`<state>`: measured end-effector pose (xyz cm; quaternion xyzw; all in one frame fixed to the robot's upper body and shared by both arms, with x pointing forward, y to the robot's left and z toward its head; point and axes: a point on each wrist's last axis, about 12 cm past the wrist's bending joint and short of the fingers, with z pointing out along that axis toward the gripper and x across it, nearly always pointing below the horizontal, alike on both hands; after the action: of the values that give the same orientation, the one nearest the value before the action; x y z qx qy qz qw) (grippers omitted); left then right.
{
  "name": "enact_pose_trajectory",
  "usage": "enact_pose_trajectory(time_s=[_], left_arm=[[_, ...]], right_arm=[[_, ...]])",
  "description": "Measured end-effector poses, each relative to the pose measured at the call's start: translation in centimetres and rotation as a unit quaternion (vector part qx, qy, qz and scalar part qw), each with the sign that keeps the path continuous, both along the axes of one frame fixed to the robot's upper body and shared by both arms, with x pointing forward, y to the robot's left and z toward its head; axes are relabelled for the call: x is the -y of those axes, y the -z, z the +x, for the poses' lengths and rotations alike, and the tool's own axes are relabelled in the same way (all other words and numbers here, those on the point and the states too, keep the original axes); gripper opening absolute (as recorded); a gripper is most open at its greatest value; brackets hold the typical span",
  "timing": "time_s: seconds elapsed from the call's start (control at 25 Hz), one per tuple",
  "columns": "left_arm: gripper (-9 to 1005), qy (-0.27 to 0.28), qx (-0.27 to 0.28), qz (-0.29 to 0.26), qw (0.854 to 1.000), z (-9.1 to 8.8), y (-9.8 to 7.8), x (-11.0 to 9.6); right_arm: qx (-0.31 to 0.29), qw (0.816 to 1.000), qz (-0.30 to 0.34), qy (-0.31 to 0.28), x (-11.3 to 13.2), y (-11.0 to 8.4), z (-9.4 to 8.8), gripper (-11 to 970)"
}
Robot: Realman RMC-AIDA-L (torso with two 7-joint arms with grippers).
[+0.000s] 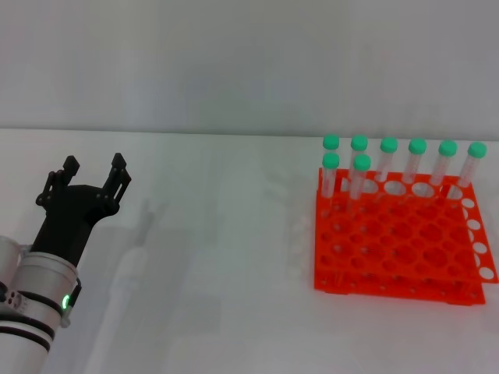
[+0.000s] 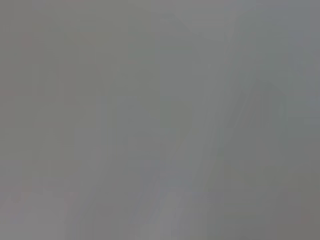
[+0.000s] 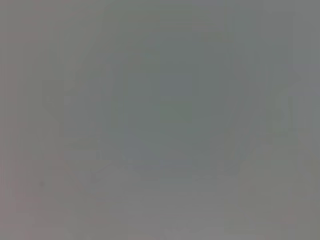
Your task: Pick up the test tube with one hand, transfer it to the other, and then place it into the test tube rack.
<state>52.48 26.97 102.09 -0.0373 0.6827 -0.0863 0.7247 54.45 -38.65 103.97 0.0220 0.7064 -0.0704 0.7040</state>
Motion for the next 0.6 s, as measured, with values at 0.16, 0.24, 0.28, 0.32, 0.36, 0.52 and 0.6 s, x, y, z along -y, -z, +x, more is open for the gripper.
enact_pose_trajectory(time_s=[0.16, 0.24, 0.28, 0.32, 0.36, 0.52, 0.6], left_arm=[[776, 0.0, 0.0, 0.0, 1.0, 0.01, 0.0, 0.01], [776, -0.002, 0.0, -0.002, 1.0, 0.02, 0.0, -0.05], [776, -0.004, -0.001, -0.004, 1.0, 0.04, -0.01, -0.09], [776, -0.006, -0.001, -0.006, 1.0, 0.08, -0.03, -0.13], [776, -0.007, 0.0, -0.007, 1.0, 0.14, -0.06, -0.13], [776, -0.007, 0.001, -0.007, 1.0, 0.34, -0.16, -0.13], [776, -0.007, 0.001, -0.007, 1.0, 0.36, -0.16, -0.18]], right_arm=[[-0.009, 1.0, -0.005, 0.001, -0.08, 0.09, 0.26, 877], [-0.01, 1.0, -0.013, 0.0, -0.16, 0.04, 0.4, 877], [-0.01, 1.0, -0.014, -0.001, -0.22, 0.01, 0.46, 877], [-0.009, 1.0, -0.015, -0.001, -0.29, -0.01, 0.53, 877], [-0.009, 1.0, -0.015, -0.002, -0.33, -0.02, 0.56, 877], [-0.01, 1.0, -0.013, -0.002, -0.51, 0.08, 0.54, 877], [-0.01, 1.0, -0.013, -0.003, -0.58, 0.11, 0.53, 877]])
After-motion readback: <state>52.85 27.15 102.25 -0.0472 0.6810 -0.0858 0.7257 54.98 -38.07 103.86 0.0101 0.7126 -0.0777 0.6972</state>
